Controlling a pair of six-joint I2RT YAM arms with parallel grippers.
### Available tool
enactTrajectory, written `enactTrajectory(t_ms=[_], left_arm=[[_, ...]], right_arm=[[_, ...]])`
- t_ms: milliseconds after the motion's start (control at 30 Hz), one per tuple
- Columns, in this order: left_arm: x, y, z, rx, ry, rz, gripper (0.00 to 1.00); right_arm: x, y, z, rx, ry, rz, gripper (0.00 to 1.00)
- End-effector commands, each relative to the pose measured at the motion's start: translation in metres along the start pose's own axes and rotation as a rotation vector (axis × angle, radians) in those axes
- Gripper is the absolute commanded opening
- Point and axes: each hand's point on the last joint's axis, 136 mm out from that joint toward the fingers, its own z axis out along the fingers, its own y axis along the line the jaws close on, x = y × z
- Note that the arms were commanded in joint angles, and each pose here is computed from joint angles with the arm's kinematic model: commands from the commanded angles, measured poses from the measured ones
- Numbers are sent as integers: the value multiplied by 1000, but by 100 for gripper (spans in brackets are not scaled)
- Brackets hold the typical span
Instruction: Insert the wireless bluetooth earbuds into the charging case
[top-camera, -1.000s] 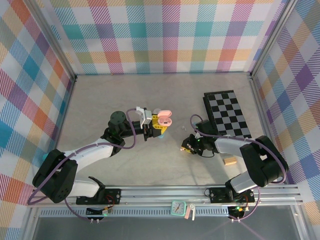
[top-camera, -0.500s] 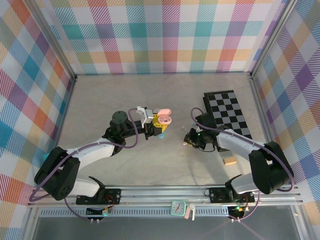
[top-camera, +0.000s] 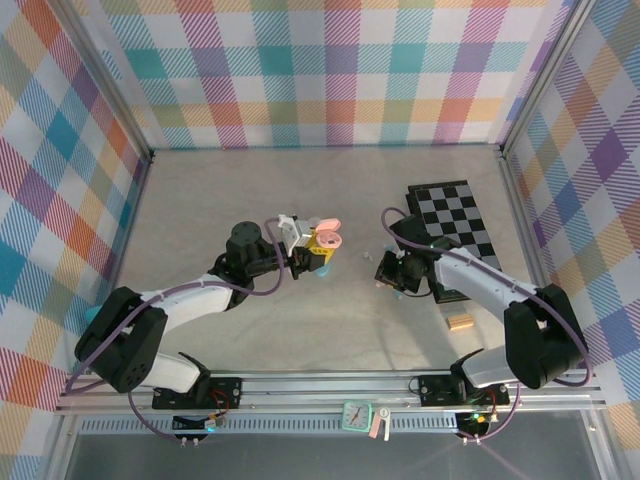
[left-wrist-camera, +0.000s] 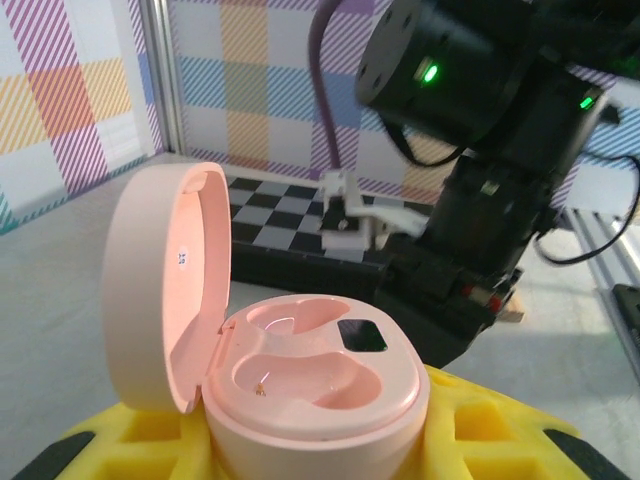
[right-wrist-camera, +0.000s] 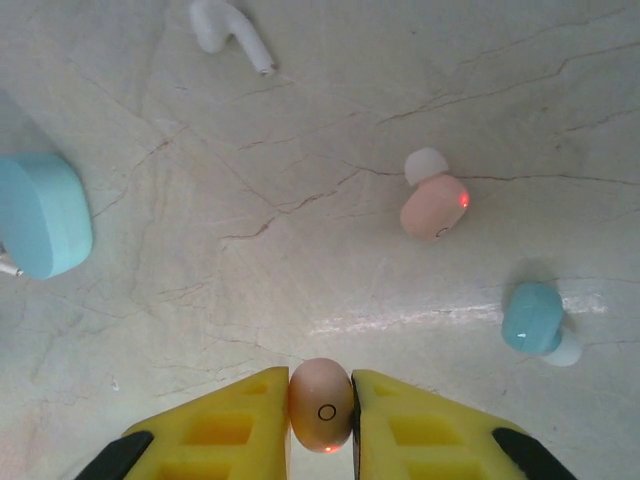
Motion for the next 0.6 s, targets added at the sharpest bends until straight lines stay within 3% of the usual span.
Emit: enactTrajectory(t_ms=[0, 567], left_arm=[[-2, 12, 5, -21, -2, 41, 30], [10, 20, 16, -27, -10, 71, 29]], right_arm=[[-14, 31, -28, -91, -81, -99, 22], [-20, 151, -107, -437, -243, -387, 21]])
